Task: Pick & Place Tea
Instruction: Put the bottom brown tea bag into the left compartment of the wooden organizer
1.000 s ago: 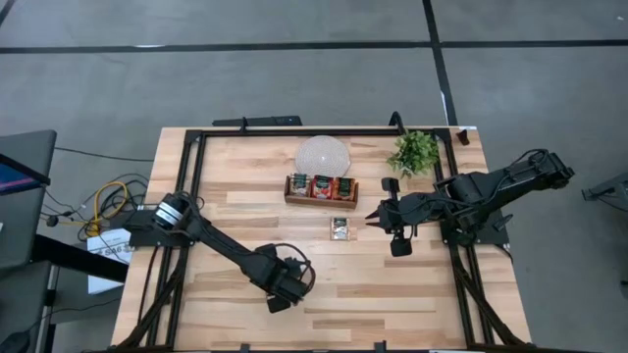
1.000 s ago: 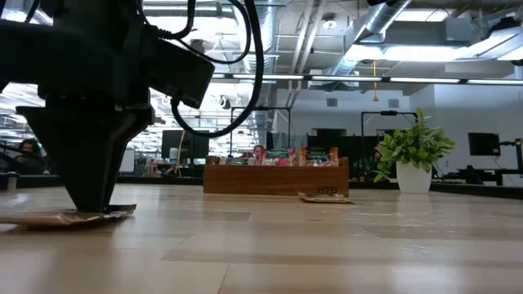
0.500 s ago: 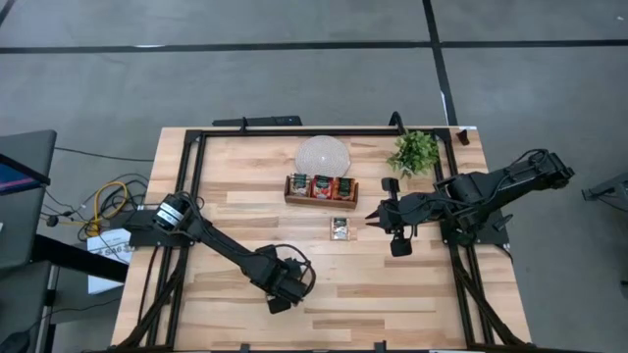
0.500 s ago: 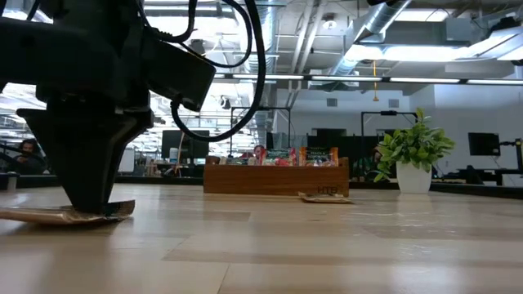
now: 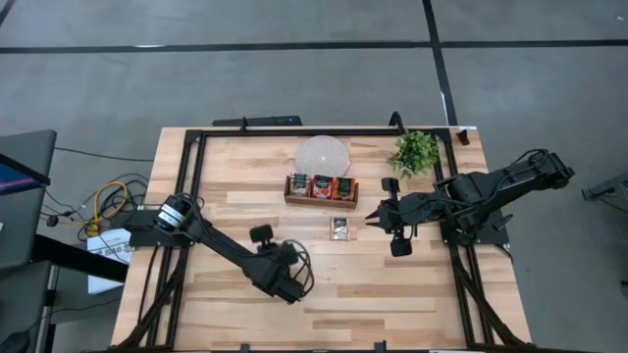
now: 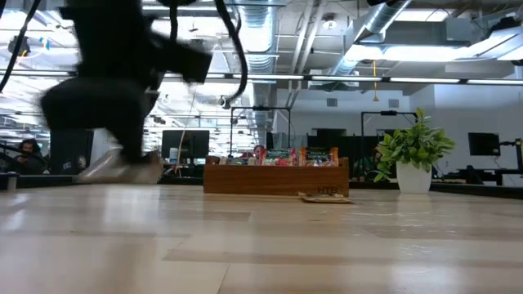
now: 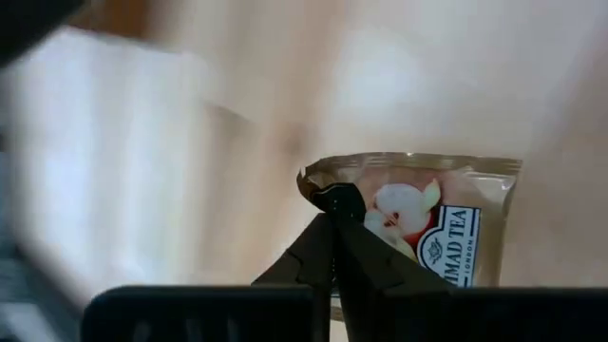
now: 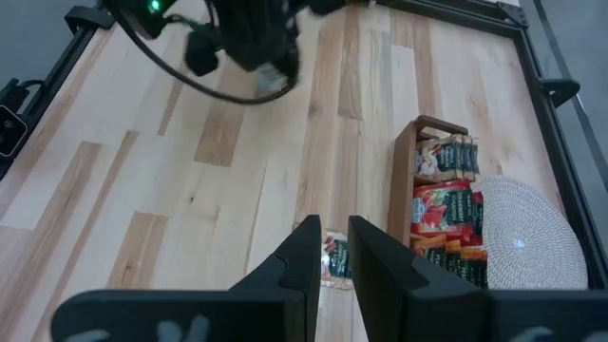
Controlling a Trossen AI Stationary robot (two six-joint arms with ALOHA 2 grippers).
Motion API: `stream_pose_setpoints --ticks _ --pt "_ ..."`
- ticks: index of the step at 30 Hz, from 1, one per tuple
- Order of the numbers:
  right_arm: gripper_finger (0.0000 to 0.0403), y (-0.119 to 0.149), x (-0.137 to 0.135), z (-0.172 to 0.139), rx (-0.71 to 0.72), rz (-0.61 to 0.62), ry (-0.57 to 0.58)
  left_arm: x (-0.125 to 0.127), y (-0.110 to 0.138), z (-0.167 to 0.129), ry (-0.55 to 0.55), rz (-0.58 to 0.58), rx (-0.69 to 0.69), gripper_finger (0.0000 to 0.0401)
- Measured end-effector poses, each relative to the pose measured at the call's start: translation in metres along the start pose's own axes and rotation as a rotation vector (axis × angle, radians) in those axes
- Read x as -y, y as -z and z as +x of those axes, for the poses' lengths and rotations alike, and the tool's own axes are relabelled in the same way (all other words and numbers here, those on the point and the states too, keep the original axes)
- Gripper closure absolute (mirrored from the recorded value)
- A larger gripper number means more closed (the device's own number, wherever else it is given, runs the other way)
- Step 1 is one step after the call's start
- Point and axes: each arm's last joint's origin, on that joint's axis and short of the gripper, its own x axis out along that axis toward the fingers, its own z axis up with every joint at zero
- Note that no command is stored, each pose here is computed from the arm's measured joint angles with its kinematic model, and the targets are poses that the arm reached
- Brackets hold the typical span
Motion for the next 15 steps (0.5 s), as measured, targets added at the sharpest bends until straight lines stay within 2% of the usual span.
stream_pose_setpoints --ticks 6,9,12,15 --pt "0.0353 0.0 0.0 0.0 0.001 0.002 0.002 -0.025 -0.02 -0.025 -0.271 0.111 0.19 0.0401" --pt "0.0353 0.0 0.0 0.0 0.001 0.009 0.002 -0.04 -0.035 -0.024 -0.406 0.157 0.275 0.0401" --pt "0.0353 0.0 0.0 0.0 0.001 0.009 0.002 -0.059 -0.05 -0.013 -0.515 0.172 0.285 0.0401" --pt "0.0353 0.0 0.0 0.0 0.001 0.009 0.002 -0.082 -0.065 0.002 -0.556 0.118 0.242 0.0401"
